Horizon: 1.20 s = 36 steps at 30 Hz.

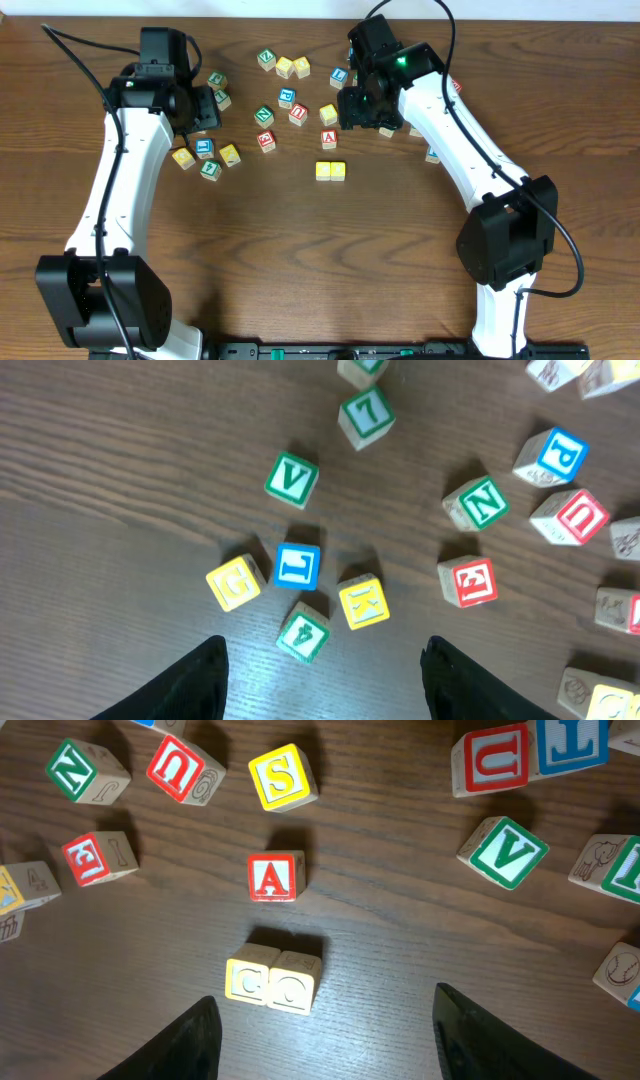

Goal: Spell out CORL
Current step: 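Move the right gripper up and right toward the green R block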

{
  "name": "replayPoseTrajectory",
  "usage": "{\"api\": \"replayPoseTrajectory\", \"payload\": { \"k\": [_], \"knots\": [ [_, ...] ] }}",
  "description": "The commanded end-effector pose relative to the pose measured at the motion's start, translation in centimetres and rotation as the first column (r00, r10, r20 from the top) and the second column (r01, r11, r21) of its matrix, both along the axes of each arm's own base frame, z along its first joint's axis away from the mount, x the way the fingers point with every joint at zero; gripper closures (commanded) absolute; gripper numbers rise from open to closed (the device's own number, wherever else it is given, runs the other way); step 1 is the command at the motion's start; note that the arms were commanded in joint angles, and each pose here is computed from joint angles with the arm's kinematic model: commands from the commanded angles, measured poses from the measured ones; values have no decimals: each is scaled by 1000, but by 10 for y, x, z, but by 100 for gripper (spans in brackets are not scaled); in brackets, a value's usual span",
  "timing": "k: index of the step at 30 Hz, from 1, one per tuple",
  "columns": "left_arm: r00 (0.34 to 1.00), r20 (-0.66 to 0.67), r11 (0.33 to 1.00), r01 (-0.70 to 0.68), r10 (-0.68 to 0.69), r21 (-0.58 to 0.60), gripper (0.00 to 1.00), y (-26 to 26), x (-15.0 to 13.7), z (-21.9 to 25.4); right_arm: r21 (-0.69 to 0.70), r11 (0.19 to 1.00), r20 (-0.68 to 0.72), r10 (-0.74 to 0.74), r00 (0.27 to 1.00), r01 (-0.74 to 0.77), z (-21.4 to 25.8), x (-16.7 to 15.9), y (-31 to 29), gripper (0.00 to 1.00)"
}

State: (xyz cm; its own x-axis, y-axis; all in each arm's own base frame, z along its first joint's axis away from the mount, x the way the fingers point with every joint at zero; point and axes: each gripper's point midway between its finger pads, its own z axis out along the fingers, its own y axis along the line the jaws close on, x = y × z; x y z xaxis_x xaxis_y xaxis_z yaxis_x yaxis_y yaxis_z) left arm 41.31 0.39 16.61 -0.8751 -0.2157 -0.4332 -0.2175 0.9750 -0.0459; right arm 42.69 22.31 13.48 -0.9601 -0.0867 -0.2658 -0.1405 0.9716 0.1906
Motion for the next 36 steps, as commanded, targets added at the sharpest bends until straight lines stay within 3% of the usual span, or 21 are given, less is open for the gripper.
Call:
{"api": "replayPoseTrajectory", "payload": {
  "k": [1, 12, 19, 36],
  "knots": [
    [1000, 2, 1000, -15, 15, -12, 39, 0, -6, 2, 16, 1000, 39, -14, 999, 14, 18, 8, -11, 38],
    [1000, 7, 1000, -15, 15, -13, 39, 0, -5, 3, 6, 992, 37, -128, 991, 128, 17, 26, -57, 38],
    [1000, 12, 1000, -15, 15, -13, 39, 0, -4, 3, -144, 899, 38, -413, 910, 414, 6, 29, -120, 39],
    [1000, 23, 1000, -15, 16, -13, 39, 0, -1, 4, -196, 852, -44, -502, 864, 485, -50, 42, -155, 41]
  ]
}}
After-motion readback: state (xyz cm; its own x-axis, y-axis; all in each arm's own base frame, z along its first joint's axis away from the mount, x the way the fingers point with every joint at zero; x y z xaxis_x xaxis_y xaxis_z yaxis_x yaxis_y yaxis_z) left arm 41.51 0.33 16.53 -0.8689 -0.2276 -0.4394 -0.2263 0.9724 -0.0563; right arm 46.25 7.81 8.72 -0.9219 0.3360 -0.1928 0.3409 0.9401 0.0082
